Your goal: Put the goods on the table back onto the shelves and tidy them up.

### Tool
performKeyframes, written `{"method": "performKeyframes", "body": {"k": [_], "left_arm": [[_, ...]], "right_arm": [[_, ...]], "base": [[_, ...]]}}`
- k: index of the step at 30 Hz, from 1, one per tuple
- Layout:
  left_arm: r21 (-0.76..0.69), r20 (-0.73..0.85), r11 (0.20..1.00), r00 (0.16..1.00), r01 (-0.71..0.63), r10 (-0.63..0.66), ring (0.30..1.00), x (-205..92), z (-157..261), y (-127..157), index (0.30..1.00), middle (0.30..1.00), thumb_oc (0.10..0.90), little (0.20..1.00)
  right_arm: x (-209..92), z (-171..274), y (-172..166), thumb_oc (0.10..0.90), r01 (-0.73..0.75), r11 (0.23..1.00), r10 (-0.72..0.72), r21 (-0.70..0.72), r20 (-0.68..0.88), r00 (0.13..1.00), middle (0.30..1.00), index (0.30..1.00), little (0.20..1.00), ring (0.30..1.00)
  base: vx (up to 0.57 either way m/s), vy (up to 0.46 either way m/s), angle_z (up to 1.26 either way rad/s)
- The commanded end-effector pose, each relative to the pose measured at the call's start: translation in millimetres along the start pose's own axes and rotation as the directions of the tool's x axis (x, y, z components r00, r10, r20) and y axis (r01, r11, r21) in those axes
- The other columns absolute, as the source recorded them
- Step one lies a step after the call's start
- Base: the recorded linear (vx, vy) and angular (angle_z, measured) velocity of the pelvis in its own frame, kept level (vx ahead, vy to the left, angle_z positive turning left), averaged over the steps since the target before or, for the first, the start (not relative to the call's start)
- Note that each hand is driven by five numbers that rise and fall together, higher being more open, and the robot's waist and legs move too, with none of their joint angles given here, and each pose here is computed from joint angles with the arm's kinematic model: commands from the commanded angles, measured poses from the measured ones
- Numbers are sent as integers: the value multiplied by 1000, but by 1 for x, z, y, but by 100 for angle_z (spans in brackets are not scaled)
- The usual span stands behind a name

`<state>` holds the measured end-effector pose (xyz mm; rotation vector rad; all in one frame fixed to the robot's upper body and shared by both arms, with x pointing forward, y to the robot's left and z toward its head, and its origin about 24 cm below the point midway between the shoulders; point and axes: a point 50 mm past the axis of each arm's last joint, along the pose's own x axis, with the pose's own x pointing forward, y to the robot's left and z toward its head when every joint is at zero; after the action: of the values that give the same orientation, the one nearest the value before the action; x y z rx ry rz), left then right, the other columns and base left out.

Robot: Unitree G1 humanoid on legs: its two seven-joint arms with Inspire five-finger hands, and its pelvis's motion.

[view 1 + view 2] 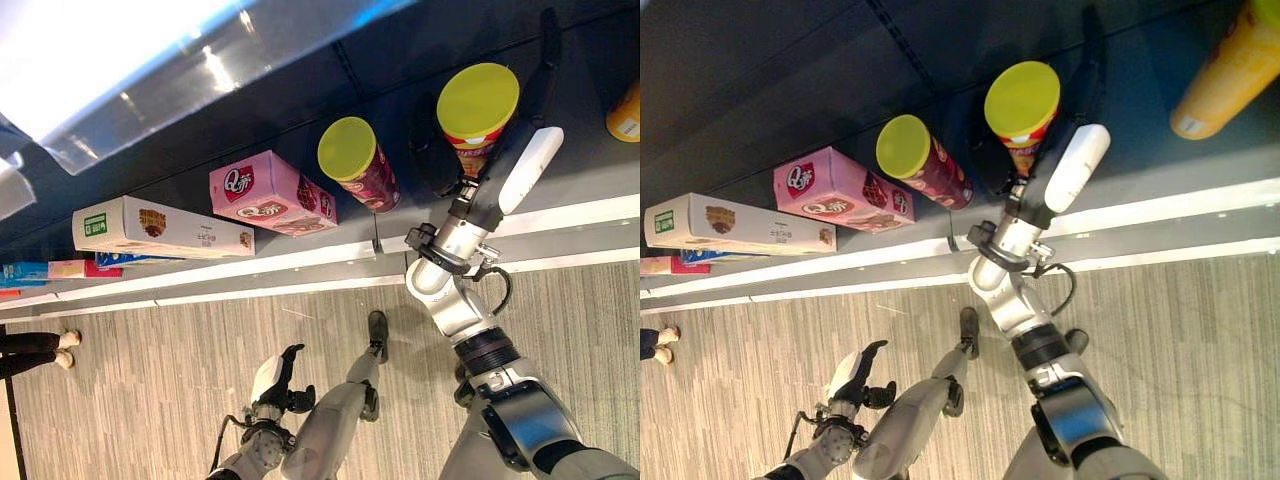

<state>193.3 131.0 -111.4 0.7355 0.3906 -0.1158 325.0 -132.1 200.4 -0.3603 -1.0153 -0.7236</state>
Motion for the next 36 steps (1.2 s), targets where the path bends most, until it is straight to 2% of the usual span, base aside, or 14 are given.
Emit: {"method": "performKeyframes", "body": {"k": [1, 7, 8, 9, 13, 27, 36], "left_arm": [[108, -27, 994, 999, 25, -22, 900, -17, -21, -7, 900, 900, 800, 900], [114, -21, 993, 999, 26, -24, 900, -17, -19, -9, 900, 900, 800, 900], [97, -88, 994, 995, -47, 56, 900, 9, -15, 18, 900, 900, 800, 900], [94, -90, 994, 994, -49, 58, 900, 9, -15, 18, 900, 900, 800, 900], [69, -98, 997, 994, -40, 47, 900, 5, -15, 10, 900, 900, 800, 900], [54, -157, 998, 987, -27, 35, 900, -1, -24, 6, 900, 900, 800, 900], [23, -295, 999, 955, -25, 30, 900, -25, -52, -3, 900, 900, 800, 900]], "right_arm": [[32, 63, 5, 800, 65, 963, -129, 260, 235, 963, 900, 900, 900, 900], [36, 71, 3, 800, 78, 953, -154, 294, 247, 957, 900, 900, 900, 900], [20, 79, 5, 800, 30, 937, -115, 348, 225, 967, 900, 900, 900, 900], [19, 79, 5, 800, 27, 936, -112, 351, 226, 968, 900, 900, 900, 900], [11, 86, 15, 800, -11, 919, -71, 394, 194, 978, 900, 900, 900, 900], [-8, 90, 13, 800, -57, 884, -10, 465, 139, 990, 900, 900, 900, 900], [-46, 53, -21, 800, -108, 908, 111, 405, 17, 994, 900, 900, 900, 900]], "base": [[-43, 29, 1], [-9, 26, 1], [33, 106, 1], [42, 118, 3], [-6, 5, -14], [-1, 2, -2], [42, -27, 4]]}}
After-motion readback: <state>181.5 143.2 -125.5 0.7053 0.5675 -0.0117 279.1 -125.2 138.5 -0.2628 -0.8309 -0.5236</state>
